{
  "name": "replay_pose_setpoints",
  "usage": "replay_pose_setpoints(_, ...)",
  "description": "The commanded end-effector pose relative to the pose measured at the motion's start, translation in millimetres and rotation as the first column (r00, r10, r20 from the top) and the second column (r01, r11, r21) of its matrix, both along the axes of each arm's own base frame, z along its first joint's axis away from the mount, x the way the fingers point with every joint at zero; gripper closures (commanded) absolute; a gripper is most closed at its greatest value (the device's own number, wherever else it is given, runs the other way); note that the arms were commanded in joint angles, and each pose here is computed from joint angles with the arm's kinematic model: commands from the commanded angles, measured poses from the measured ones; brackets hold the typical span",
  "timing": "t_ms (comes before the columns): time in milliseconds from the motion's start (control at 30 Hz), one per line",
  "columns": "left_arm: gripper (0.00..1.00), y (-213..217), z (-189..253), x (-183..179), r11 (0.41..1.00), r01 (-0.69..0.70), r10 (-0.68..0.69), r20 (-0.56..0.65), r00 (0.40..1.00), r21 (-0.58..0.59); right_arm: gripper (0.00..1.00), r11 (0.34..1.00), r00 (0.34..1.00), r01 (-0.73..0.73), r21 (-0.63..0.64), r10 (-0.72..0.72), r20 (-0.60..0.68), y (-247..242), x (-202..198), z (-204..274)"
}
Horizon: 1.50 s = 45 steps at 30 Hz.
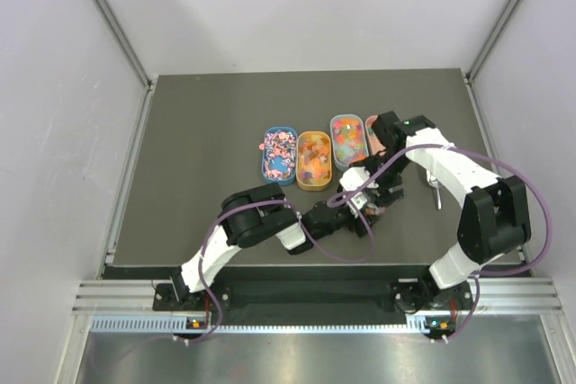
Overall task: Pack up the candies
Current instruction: Screw the bottle lid onto the packing bottle.
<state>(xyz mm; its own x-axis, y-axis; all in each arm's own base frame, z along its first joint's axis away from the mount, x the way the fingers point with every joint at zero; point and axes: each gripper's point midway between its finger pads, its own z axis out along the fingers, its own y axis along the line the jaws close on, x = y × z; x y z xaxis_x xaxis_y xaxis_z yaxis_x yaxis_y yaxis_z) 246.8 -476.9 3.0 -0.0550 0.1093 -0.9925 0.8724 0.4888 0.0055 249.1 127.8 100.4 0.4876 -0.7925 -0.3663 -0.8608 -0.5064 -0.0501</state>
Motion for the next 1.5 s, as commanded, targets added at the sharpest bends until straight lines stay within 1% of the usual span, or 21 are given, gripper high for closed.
replay_pose_setpoints(0,1.0,148.1,-197.4,-63.2,0.703,0.133,0.088,-0.27,0.959,0.699,0.32,0.993,0.967,0.064,-0.101,-0.087,-0.24,-3.9,-61.3,-14.5)
replay_pose_setpoints(200,1.0,146.7,-195.9,-63.2,0.712,0.139,0.094,-0.289,0.953,0.688,0.32,0.962,0.942,0.192,-0.193,-0.235,-0.24,1.0,-62.3,-23.8)
replay_pose_setpoints(300,1.0,147.3,-195.2,-61.6,0.713,0.135,0.099,-0.29,0.952,0.688,0.31,0.935,0.911,0.278,-0.219,-0.329,-0.249,3.4,-65.2,-30.1)
replay_pose_setpoints(400,1.0,147.8,-193.8,-59.4,0.718,0.126,0.11,-0.291,0.95,0.684,0.31,0.894,0.863,0.379,-0.241,-0.435,-0.256,6.6,-66.8,-39.4)
replay_pose_setpoints(433,1.0,147.7,-193.6,-58.9,0.72,0.126,0.11,-0.292,0.95,0.683,0.31,0.869,0.829,0.423,-0.256,-0.486,-0.277,8.9,-71.5,-41.2)
replay_pose_setpoints(467,1.0,148.1,-194.1,-58.3,0.72,0.123,0.115,-0.293,0.949,0.683,0.31,0.858,0.812,0.439,-0.267,-0.506,-0.291,9.5,-74.7,-45.0)
replay_pose_setpoints(500,1.0,148.1,-193.6,-55.5,0.722,0.115,0.123,-0.289,0.949,0.683,0.32,0.826,0.773,0.486,-0.284,-0.558,-0.3,11.8,-77.2,-46.2)
replay_pose_setpoints(600,1.0,150.2,-193.6,-53.1,0.726,0.109,0.14,-0.301,0.943,0.679,0.32,0.774,0.695,0.557,-0.301,-0.633,-0.34,18.0,-86.8,-51.3)
replay_pose_setpoints(633,1.0,149.5,-192.9,-51.8,0.73,0.108,0.142,-0.305,0.942,0.674,0.32,0.755,0.671,0.575,-0.315,-0.655,-0.346,17.9,-92.3,-55.7)
replay_pose_setpoints(667,1.0,149.4,-192.6,-50.7,0.733,0.104,0.149,-0.307,0.94,0.672,0.32,0.741,0.662,0.606,-0.288,-0.671,-0.334,21.8,-86.9,-57.7)
replay_pose_setpoints(700,1.0,150.4,-193.3,-49.8,0.733,0.1,0.155,-0.309,0.938,0.673,0.32,0.71,0.627,0.635,-0.304,-0.703,-0.336,22.5,-88.9,-58.9)
replay_pose_setpoints(767,1.0,150.3,-193.2,-48.6,0.737,0.103,0.158,-0.318,0.935,0.668,0.32,0.679,0.598,0.669,-0.301,-0.733,-0.324,25.2,-84.1,-64.0)
replay_pose_setpoints(800,1.0,150.9,-194.2,-48.7,0.735,0.103,0.159,-0.318,0.935,0.671,0.31,0.636,0.553,0.703,-0.317,-0.77,-0.319,27.6,-82.1,-63.9)
replay_pose_setpoints(900,1.0,150.1,-193.6,-48.3,0.737,0.104,0.159,-0.321,0.934,0.668,0.28,0.574,0.488,0.739,-0.352,-0.817,-0.307,32.7,-74.9,-65.2)
replay_pose_setpoints(967,1.0,150.5,-194.2,-48.5,0.736,0.104,0.16,-0.321,0.933,0.669,0.2,0.548,0.458,0.739,-0.391,-0.835,-0.305,33.8,-74.1,-69.5)
replay_pose_setpoints(1033,1.0,150.5,-194.3,-48.5,0.735,0.105,0.16,-0.322,0.933,0.67,0.01,0.541,0.441,0.728,-0.422,-0.84,-0.316,35.6,-77.1,-72.7)
replay_pose_setpoints(1133,1.0,150.8,-194.0,-48.6,0.734,0.105,0.159,-0.321,0.934,0.67,0.0,0.529,0.425,0.734,-0.425,-0.847,-0.32,38.0,-77.0,-74.6)
replay_pose_setpoints(1200,1.0,151.7,-194.5,-48.0,0.732,0.102,0.161,-0.316,0.935,0.674,0.0,0.545,0.446,0.741,-0.393,-0.836,-0.32,39.2,-74.3,-68.8)
replay_pose_setpoints(1367,1.0,152.5,-196.1,-47.3,0.727,0.101,0.162,-0.312,0.936,0.679,0.0,0.595,0.504,0.748,-0.296,-0.798,-0.33,43.3,-71.2,-47.5)
replay_pose_setpoints(1433,1.0,152.8,-197.0,-47.3,0.726,0.102,0.16,-0.311,0.937,0.681,0.0,0.634,0.542,0.725,-0.268,-0.766,-0.345,44.8,-73.3,-32.5)
replay_pose_setpoints(1467,1.0,152.1,-196.6,-46.4,0.727,0.098,0.161,-0.308,0.938,0.68,0.0,0.666,0.577,0.704,-0.245,-0.738,-0.35,45.3,-73.0,-27.0)
